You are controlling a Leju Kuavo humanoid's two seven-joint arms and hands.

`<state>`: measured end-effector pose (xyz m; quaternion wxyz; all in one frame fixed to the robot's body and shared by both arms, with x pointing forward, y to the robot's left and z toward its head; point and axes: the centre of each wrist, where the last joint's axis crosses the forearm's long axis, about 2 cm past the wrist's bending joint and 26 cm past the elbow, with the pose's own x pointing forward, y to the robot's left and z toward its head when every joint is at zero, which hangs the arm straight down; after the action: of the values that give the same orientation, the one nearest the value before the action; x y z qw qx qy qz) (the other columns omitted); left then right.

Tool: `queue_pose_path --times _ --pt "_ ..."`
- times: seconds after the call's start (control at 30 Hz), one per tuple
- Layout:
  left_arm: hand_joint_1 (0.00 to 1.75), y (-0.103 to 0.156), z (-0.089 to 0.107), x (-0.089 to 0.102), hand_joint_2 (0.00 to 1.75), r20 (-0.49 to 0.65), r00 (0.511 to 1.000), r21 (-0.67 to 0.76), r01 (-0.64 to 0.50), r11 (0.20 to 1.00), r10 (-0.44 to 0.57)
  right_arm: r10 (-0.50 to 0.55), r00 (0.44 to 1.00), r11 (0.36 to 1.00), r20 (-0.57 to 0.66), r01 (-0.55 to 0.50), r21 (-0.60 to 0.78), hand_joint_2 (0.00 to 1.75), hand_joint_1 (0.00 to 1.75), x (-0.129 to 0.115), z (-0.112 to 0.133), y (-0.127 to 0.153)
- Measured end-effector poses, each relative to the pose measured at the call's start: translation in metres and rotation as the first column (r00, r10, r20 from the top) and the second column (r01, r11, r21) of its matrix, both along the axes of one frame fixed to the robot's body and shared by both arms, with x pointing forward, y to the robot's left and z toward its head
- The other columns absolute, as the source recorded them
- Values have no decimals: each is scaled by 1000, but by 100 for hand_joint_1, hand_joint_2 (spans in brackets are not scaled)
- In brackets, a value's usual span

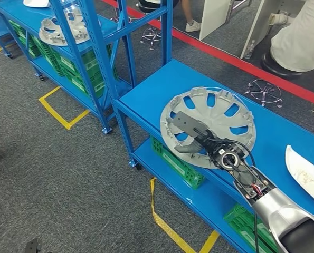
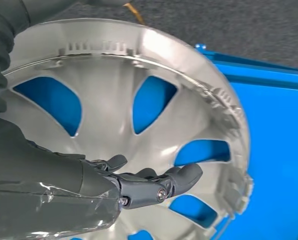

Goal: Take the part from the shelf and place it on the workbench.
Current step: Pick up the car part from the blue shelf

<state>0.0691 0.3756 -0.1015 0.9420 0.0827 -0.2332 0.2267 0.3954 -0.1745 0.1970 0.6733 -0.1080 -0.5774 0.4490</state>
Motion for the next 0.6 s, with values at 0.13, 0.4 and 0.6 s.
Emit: queue_pose_path --times 0.13,0.4,0.6 --pt "0 0 0 0 0 -1 1000 -1 0 1000 0 -4 1000 1000 -4 4 -22 175 0 -1 -2 -1" --pt "0 0 0 0 0 -2 1000 -1 2 1000 -2 1 1000 999 -16 -2 -53 175 0 -3 -7 -2" --pt "0 0 0 0 0 -1 1000 0 10 1000 -10 8 999 996 -38 -11 -87 175 0 -6 -16 -2"
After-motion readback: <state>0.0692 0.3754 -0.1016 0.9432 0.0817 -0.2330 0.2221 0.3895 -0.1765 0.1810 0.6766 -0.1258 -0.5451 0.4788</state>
